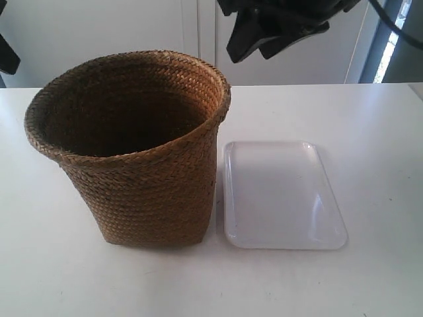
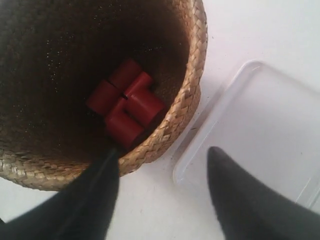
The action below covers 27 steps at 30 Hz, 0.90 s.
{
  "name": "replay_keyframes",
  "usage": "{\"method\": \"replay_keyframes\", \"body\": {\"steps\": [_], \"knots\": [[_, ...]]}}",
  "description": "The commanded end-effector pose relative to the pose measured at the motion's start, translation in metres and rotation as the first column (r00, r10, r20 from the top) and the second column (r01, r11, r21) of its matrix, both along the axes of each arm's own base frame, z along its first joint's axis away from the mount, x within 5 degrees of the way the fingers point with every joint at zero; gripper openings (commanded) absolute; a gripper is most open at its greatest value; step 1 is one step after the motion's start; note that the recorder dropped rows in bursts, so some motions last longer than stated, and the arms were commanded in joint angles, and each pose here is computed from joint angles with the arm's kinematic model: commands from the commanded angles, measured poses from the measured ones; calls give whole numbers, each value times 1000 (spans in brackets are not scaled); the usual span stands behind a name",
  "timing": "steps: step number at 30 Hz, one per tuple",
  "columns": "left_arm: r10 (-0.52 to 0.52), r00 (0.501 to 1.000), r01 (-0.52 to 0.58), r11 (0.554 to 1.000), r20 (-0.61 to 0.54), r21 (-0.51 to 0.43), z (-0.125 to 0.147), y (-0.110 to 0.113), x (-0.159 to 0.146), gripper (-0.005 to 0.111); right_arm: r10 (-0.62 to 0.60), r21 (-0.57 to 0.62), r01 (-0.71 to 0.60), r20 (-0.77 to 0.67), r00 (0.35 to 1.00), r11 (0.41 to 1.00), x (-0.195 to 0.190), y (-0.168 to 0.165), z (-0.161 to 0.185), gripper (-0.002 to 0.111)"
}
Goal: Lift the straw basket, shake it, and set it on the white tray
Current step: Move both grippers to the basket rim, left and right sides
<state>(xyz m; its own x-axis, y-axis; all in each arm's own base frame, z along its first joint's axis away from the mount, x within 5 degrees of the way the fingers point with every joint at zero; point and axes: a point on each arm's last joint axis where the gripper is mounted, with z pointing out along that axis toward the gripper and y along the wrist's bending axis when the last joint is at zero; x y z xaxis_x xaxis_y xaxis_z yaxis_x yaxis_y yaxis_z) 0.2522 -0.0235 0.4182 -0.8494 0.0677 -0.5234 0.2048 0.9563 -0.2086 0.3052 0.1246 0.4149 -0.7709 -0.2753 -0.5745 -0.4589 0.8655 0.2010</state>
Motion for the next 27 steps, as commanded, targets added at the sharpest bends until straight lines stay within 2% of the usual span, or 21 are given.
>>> {"method": "replay_keyframes", "body": {"steps": [1, 6, 9, 16, 27], "knots": [[-10, 997, 9, 1000, -76, -15, -10, -2, 9, 75, -1, 1, 1, -11, 1000, 1000, 4, 2, -4, 75], [2, 989, -4, 1000, -150, -17, -40, -1, 43, 75, -82, 7, 84, -119, 989, 996, 24, 8, -29, 75], [0, 986, -10, 998, -165, -56, -50, -4, 55, 75, -85, -8, 85, -154, 984, 996, 33, 11, -43, 75], [1, 969, -17, 998, -248, -63, -79, -5, 76, 75, -122, -49, 114, -216, 969, 992, 49, 14, -68, 75], [-1, 968, -19, 997, -250, -78, -80, -6, 78, 75, -136, -31, 133, -141, 981, 991, 31, 6, -39, 74]]}}
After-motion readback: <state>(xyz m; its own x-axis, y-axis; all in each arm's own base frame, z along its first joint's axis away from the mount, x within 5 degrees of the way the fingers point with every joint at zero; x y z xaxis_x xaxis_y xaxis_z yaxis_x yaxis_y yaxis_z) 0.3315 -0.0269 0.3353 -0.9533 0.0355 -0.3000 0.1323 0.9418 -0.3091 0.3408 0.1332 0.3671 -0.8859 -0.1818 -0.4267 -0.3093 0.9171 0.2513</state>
